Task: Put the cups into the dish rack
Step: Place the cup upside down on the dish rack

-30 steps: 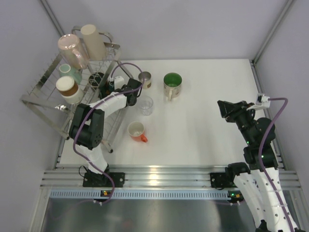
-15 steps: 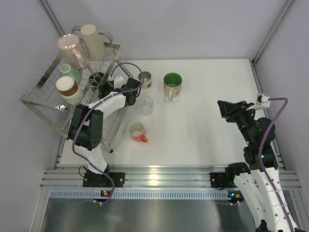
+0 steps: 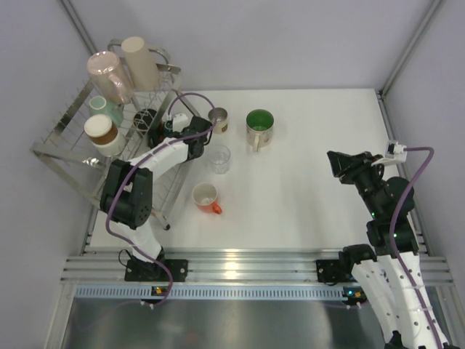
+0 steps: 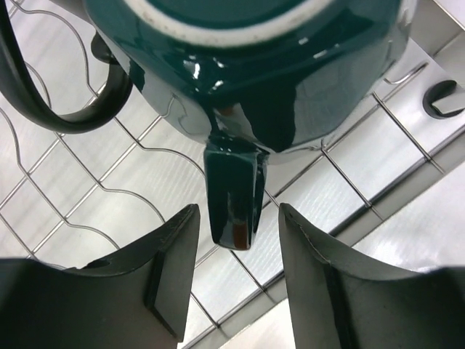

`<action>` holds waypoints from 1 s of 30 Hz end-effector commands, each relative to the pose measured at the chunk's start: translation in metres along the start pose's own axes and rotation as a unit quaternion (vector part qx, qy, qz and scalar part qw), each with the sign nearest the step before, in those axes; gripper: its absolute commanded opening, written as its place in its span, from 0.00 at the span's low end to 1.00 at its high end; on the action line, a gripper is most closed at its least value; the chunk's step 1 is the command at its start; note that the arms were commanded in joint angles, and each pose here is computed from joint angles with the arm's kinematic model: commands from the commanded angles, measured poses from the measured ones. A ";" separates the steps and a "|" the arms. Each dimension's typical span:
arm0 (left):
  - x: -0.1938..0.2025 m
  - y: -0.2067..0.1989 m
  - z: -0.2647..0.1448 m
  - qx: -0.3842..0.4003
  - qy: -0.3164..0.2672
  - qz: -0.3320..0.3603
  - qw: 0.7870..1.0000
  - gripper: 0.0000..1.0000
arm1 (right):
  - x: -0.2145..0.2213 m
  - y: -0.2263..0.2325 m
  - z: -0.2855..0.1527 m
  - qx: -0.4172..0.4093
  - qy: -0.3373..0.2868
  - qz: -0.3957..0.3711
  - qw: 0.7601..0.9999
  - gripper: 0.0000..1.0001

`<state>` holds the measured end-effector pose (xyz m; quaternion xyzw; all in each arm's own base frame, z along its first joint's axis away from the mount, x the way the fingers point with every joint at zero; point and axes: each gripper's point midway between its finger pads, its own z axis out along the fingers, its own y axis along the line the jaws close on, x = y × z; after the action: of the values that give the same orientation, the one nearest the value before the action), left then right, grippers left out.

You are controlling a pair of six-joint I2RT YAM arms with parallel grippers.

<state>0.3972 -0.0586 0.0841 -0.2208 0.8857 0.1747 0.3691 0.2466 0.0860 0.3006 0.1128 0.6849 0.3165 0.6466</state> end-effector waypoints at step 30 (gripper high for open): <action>-0.046 -0.010 -0.047 0.062 -0.039 -0.016 0.997 0.59 | -0.012 0.014 -0.002 -0.020 -0.014 0.002 1.000 0.37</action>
<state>0.3988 -0.0722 0.1131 -0.2040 0.8877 0.1413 0.3878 0.2456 0.0861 0.3016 0.1141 0.6833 0.3189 0.6468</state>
